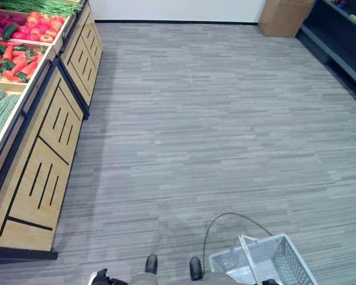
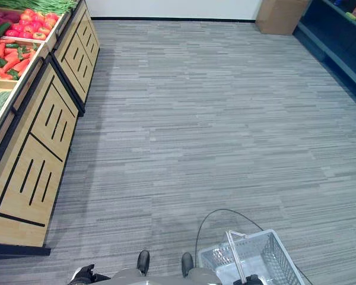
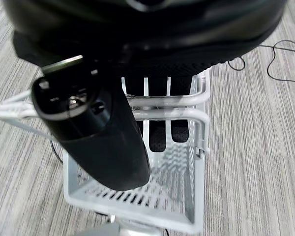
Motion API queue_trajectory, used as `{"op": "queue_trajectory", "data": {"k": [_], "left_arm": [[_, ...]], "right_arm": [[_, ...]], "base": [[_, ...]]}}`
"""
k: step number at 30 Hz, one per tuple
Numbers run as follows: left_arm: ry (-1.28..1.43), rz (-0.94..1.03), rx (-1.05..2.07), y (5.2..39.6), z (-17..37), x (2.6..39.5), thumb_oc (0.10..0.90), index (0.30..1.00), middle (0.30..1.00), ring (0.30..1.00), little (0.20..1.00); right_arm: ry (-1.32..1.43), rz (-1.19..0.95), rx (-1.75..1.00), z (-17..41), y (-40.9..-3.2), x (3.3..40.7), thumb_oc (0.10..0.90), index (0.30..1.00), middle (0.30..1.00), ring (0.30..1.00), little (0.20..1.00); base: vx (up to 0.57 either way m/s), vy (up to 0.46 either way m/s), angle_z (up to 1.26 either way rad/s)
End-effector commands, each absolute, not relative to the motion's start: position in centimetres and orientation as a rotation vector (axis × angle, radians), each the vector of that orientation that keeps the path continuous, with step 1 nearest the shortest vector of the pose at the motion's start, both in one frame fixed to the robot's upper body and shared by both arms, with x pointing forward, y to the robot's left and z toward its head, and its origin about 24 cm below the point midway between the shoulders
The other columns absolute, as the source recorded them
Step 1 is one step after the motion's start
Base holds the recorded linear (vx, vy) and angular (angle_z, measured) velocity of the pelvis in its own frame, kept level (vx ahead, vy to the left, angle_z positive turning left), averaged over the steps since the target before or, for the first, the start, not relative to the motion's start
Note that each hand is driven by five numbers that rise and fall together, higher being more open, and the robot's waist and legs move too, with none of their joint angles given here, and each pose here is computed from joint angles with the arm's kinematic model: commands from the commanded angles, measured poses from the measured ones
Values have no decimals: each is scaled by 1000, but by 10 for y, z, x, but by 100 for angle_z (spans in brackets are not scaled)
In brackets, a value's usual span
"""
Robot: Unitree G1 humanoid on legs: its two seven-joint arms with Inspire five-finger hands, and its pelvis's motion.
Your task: Get the vegetables into the basket
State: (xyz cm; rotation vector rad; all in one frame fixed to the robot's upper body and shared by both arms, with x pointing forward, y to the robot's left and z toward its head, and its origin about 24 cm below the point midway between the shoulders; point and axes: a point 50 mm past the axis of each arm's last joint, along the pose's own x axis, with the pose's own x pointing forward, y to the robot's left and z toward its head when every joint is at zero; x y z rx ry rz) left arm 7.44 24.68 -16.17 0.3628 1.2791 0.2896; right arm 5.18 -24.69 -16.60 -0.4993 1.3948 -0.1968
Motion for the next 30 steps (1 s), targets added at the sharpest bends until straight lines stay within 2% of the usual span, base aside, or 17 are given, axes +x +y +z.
{"op": "queue_trajectory", "data": {"k": [1,30], "left_arm": [[1221,282,402,249,-156,98,900,1000,1000,1000,1000],[1222,296,370,249,-157,97,900,1000,1000,1000,1000]], "right_arm": [[1368,-276,-509,-160,-265,58,400,300,300,300,300],[1383,-277,-501,-160,-266,59,400,300,300,300,300]], "base": [[50,-35,1],[9,10,0]]}}
